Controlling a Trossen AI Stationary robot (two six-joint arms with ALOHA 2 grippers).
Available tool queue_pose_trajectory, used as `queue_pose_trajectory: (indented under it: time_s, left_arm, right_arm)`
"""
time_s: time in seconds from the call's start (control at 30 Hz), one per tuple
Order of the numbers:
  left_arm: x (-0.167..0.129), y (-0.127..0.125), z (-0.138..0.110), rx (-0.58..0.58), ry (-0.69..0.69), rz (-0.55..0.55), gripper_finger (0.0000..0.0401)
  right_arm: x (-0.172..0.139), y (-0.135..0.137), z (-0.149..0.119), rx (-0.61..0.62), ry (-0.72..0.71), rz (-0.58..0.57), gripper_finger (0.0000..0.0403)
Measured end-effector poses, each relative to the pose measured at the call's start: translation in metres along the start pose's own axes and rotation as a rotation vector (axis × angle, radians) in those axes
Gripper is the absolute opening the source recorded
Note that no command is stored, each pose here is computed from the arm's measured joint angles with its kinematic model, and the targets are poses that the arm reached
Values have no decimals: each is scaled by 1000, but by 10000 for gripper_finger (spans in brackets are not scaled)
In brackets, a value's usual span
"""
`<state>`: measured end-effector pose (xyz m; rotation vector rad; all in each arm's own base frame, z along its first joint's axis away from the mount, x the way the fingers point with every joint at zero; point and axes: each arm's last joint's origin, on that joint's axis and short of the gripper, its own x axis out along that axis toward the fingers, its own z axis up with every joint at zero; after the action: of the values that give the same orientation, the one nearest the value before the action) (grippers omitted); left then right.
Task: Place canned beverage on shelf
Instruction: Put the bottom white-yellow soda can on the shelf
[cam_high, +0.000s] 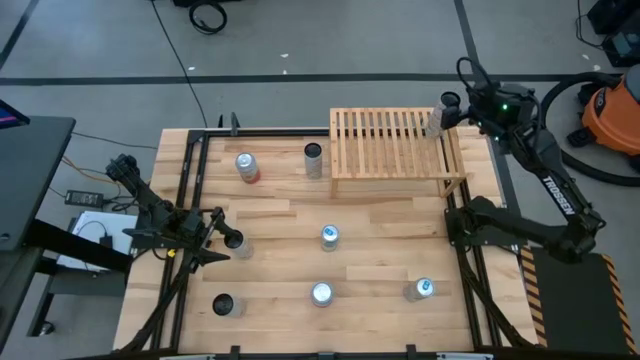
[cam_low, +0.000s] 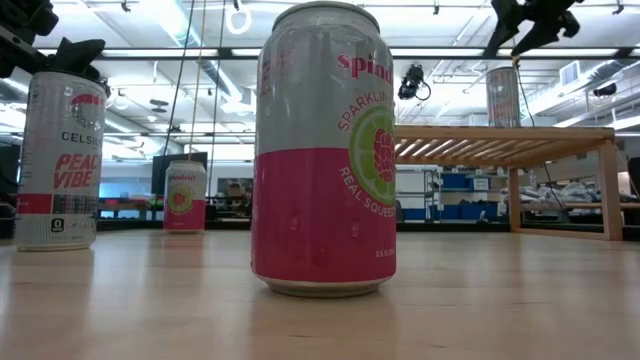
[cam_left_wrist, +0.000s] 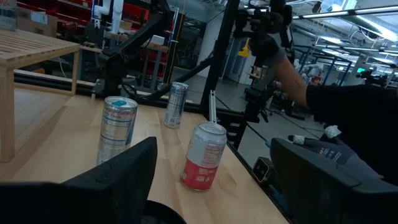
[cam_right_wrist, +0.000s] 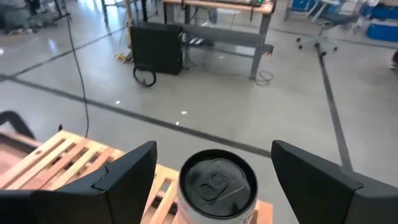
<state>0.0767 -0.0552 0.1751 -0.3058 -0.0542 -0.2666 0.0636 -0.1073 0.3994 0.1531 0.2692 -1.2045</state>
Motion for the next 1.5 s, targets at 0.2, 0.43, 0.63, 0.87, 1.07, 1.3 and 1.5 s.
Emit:
queue_pose_trajectory:
  time_s: [0.2, 0.43, 0.63, 0.87, 1.07, 1.3, 1.5]
  left_arm:
    - [0, 0, 0, 0, 0, 0, 316]
    - [0, 0, 0, 0, 0, 0, 316]
    - [0, 0, 0, -1, 0, 0, 316]
    - [0, 0, 0, 0, 0, 0, 316]
    - [0, 0, 0, -1, 0, 0, 316]
    - [0, 0, 0, 0, 0, 0, 316]
    - [0, 0, 0, 0, 0, 0, 316]
  right_arm:
    - [2, 1, 16, -23, 104, -4, 326]
    - [2, 2, 27, -15, 144, 22, 326]
    - [1, 1, 27, 57, 146, -9, 326]
    - [1, 1, 23, 104, 186, -17, 326]
    - [0, 2, 19, 122, 225, -8, 325]
    - [-3, 4, 18, 179, 257, 91, 325]
    - [-5, 10, 13, 160, 311, 163, 325]
